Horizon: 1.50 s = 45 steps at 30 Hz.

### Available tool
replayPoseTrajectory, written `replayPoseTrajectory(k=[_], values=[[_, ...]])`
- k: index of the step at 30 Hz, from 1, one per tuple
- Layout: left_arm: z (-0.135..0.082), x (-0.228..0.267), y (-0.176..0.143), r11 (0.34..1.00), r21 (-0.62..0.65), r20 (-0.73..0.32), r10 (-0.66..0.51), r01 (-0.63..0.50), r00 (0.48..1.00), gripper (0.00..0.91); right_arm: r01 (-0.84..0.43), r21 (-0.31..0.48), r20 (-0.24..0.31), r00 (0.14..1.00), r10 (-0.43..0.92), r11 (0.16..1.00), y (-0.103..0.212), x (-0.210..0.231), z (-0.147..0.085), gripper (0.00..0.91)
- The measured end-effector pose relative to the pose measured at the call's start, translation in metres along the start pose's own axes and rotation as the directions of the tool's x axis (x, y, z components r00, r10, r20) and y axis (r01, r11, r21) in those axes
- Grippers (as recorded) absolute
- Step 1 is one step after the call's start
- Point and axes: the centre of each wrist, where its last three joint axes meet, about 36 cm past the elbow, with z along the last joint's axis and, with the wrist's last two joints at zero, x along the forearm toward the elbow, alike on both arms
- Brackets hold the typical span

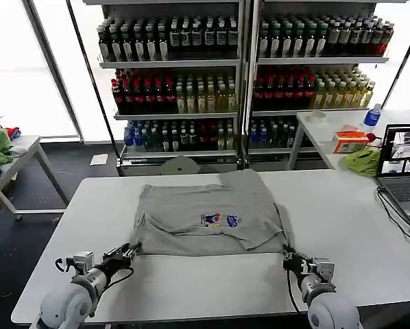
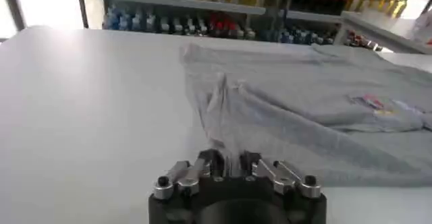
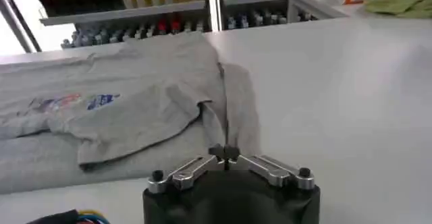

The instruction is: Fold and organize the clothes.

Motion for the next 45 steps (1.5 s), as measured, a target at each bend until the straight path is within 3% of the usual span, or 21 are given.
replayPoseTrajectory(k=[16, 40, 41, 42, 43, 44, 45], values=[[0.019, 0.025, -0.019, 0.999, 0.034, 0.002, 0.004, -0.004, 1.000, 0.020, 0.044, 0.013, 0.007, 0.999, -0.044, 0.999, -0.003, 0.029, 0.001, 0.000], [0.047, 0.124, -0.060, 0.999, -0.018, -0.011, -0.051, 0.051, 0.999, 0.020, 0.039, 0.035, -0.067, 0.997, -0.037, 0.999, -0.012, 0.114, 0.031, 0.010], [0.049, 0.127, -0.061, 0.998, -0.019, -0.017, -0.058, 0.057, 0.998, 0.020, 0.038, 0.034, -0.067, 0.997, -0.036, 0.999, -0.012, 0.116, 0.031, 0.363], [0.050, 0.130, -0.061, 0.998, -0.022, -0.022, -0.063, 0.062, 0.998, 0.020, 0.038, 0.033, -0.068, 0.997, -0.035, 0.999, -0.011, 0.117, 0.032, 0.806], [0.051, 0.133, -0.061, 0.998, -0.024, -0.026, -0.067, 0.066, 0.997, 0.151, 0.036, 0.031, -0.070, 0.997, -0.033, 0.999, -0.011, 0.119, 0.032, 0.907], [0.052, 0.136, -0.062, 0.997, -0.025, -0.031, -0.070, 0.070, 0.997, 0.403, 0.034, 0.029, -0.072, 0.997, -0.032, 0.999, -0.011, 0.119, 0.033, 0.907], [0.054, 0.138, -0.064, 0.997, -0.026, -0.036, -0.073, 0.073, 0.997, 0.907, 0.034, 0.028, -0.074, 0.997, -0.031, 0.999, -0.010, 0.120, 0.034, 0.907]])
